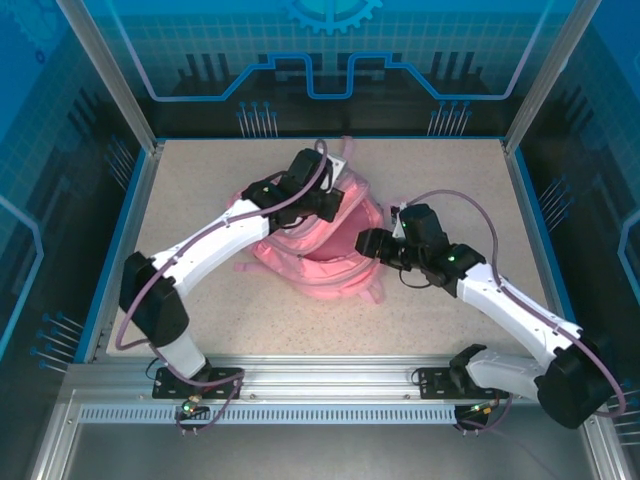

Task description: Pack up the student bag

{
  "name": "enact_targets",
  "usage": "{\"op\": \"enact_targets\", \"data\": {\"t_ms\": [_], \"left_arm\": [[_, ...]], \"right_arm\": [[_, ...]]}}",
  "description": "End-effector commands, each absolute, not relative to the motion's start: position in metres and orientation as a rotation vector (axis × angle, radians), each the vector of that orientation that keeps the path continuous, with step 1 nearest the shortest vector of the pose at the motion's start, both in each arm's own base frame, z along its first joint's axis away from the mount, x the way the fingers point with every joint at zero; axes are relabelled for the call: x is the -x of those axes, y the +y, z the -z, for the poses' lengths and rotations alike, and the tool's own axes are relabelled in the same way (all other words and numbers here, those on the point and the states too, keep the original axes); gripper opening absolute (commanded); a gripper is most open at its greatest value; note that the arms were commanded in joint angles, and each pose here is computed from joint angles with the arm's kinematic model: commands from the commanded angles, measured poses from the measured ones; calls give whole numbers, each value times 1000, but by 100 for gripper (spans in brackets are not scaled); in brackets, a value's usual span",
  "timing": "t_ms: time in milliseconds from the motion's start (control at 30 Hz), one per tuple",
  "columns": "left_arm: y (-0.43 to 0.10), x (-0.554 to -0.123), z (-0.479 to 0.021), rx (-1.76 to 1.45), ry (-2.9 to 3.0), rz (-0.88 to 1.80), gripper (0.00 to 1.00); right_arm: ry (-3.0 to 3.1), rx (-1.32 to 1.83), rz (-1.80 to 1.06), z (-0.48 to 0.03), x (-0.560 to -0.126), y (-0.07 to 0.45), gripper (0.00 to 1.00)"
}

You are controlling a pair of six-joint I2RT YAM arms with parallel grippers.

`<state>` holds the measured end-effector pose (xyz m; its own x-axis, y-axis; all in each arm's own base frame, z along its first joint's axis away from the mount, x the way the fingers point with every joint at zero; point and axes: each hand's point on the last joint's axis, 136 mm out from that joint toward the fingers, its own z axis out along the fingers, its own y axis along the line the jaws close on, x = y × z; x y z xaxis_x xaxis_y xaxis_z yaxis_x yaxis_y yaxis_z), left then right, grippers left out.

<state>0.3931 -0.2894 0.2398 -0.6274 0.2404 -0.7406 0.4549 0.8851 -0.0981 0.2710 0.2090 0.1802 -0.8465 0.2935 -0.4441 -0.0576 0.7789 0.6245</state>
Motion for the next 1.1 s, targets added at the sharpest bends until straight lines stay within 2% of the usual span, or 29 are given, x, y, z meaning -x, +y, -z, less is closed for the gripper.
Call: {"op": "enact_targets", "data": {"t_ms": [0, 167, 433, 833, 1067], "left_arm": [[-316, -414, -271, -440, 2186, 489, 0], [-334, -421, -266, -467, 2219, 545, 0], [-343, -419, -270, -492, 2240, 587, 0], [-343, -419, -275, -489, 2250, 593, 0], [-343, -420, -279, -481, 2245, 587, 0]], "right_arm": [[2493, 85, -624, -163, -245, 199, 63], [2410, 368, -496, -164, -229, 224, 60], [2315, 673, -432, -156, -233, 261, 55], [2226, 819, -495, -158, -256, 308, 49], [2284, 812, -416, -141, -268, 312, 43]]}}
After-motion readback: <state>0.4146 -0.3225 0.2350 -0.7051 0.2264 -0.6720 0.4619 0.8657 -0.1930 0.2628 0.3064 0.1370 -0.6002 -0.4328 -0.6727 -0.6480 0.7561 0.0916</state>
